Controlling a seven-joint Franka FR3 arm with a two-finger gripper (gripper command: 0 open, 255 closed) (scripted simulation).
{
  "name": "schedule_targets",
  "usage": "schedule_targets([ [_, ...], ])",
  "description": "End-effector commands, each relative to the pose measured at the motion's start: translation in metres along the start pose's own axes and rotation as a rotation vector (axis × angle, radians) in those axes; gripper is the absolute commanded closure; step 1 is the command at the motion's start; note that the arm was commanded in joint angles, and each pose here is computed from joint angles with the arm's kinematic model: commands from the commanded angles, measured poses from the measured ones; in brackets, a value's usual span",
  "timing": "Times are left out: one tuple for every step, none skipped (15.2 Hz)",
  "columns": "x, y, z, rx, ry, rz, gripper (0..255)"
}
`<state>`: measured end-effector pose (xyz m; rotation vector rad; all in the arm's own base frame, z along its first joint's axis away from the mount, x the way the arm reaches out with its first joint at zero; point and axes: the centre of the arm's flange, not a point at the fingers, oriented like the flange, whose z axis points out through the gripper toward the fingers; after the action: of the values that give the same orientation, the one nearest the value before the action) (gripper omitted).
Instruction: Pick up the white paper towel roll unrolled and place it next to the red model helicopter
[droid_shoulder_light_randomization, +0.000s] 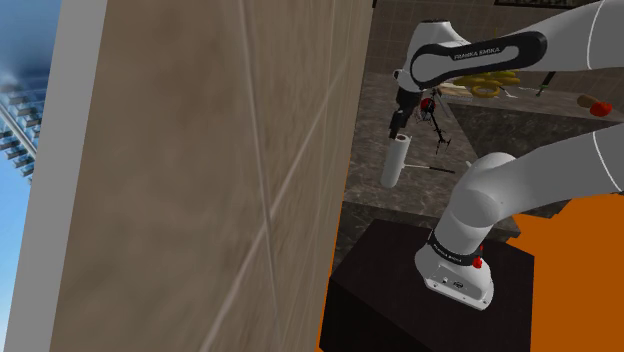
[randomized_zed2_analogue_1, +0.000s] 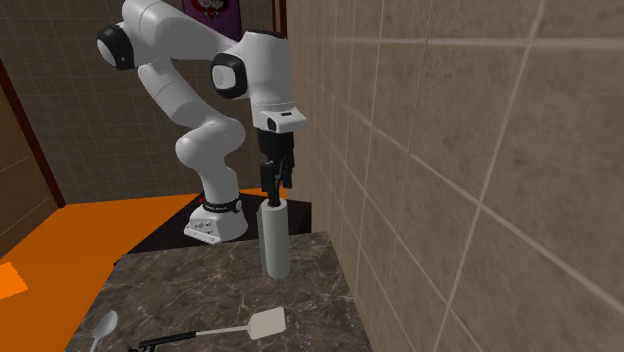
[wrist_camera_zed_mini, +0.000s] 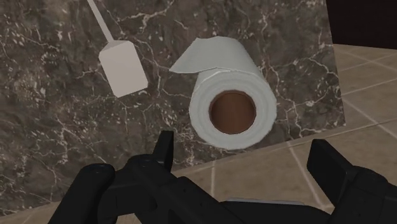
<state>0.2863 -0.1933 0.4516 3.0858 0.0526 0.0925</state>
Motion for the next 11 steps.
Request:
schedule_targets([
  [-0.003, 0.005, 0.013, -0.001, -0.003, -0.004, 0],
  [-0.003, 0.005, 0.018, -0.001, -0.003, -0.004, 0],
  [-0.003, 0.005, 0.023, -0.001, -0.003, -0.004, 0],
  [-0.003, 0.005, 0.028, -0.001, -0.003, -0.004, 0],
  [-0.003, 0.005, 0.034, -0.001, -0.003, -0.004, 0],
  [-0.003, 0.005, 0.039, -0.001, -0.003, -0.004, 0],
  [-0.003, 0.005, 0.044, -0.001, -0.003, -0.004, 0],
  [-0.003, 0.005, 0.047, -0.001, -0.003, -0.004, 0],
  [-0.003, 0.005, 0.047, 0.0, -0.003, -0.004, 0],
  [-0.003, 0.005, 0.047, -0.001, -0.003, -0.004, 0],
  [-0.003, 0.005, 0.047, -0.001, -0.003, -0.004, 0],
])
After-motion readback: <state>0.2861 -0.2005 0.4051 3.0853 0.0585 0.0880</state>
